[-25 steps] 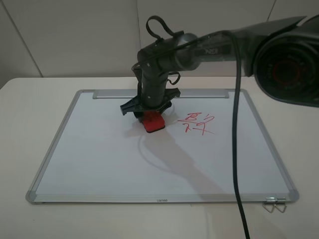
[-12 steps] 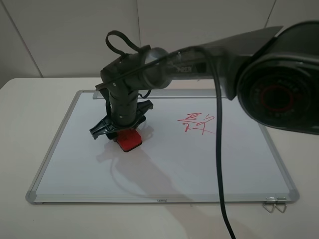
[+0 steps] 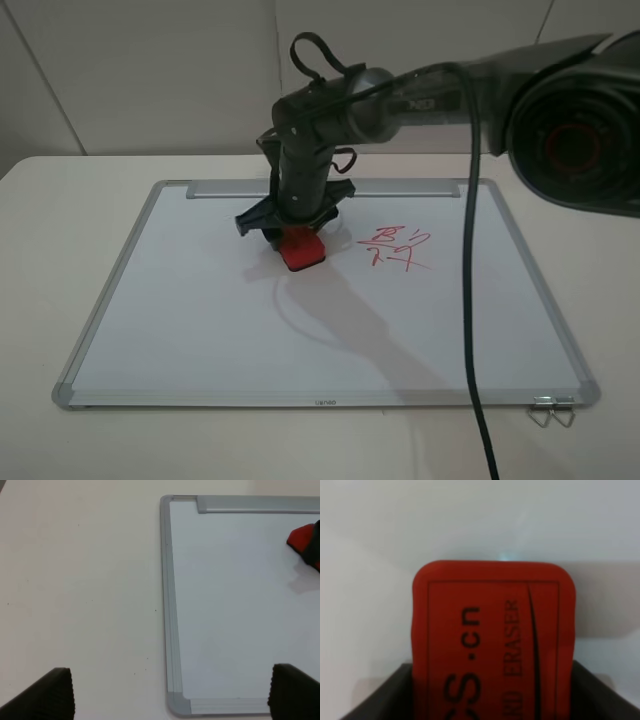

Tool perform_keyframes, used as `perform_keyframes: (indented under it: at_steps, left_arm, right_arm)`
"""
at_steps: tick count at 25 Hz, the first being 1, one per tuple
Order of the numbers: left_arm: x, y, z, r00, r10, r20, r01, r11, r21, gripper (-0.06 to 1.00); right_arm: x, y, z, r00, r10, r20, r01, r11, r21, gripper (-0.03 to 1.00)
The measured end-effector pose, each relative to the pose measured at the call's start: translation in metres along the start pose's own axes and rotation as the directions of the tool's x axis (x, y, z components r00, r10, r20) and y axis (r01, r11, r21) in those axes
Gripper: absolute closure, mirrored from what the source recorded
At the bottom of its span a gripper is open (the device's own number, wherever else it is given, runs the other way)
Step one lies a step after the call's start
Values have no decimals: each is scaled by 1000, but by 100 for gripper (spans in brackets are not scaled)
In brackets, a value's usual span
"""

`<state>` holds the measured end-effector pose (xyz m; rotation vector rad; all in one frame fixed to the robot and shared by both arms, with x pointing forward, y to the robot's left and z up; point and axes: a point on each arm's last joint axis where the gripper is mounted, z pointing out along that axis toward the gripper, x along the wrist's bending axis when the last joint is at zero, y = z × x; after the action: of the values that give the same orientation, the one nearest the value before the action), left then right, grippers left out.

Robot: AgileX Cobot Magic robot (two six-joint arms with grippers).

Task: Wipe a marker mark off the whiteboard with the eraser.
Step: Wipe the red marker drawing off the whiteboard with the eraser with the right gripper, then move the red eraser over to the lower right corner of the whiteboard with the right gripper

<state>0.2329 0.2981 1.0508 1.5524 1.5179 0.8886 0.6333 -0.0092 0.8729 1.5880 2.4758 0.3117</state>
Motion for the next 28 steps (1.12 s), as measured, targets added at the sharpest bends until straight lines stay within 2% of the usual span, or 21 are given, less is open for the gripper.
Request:
perform_keyframes:
  at_steps: [3, 5, 10, 18, 24, 28]
  left_arm:
    - [0, 0, 0, 1000, 0, 0, 0, 1000, 0, 17]
    - [0, 0, 0, 1000, 0, 0, 0, 1000, 0, 17]
    - [0, 0, 0, 1000, 0, 0, 0, 1000, 0, 17]
    - [0, 0, 0, 1000, 0, 0, 0, 1000, 0, 17]
    - [0, 0, 0, 1000, 0, 0, 0, 1000, 0, 17]
    - [0, 0, 0, 1000, 0, 0, 0, 1000, 0, 17]
  right_arm:
    - [-29, 5, 2, 998, 58, 18, -58, 998, 2, 46]
    - [-41, 7, 0, 997, 76, 28, -76, 997, 1, 46]
    - [-44, 6, -13, 997, 72, 41, -72, 997, 10, 46]
    - [-45, 9, -78, 995, 96, 21, -96, 995, -22, 46]
    - [-51, -27, -106, 993, 119, -12, -119, 993, -10, 46]
    - [-68, -63, -117, 981, 193, -13, -193, 981, -5, 46]
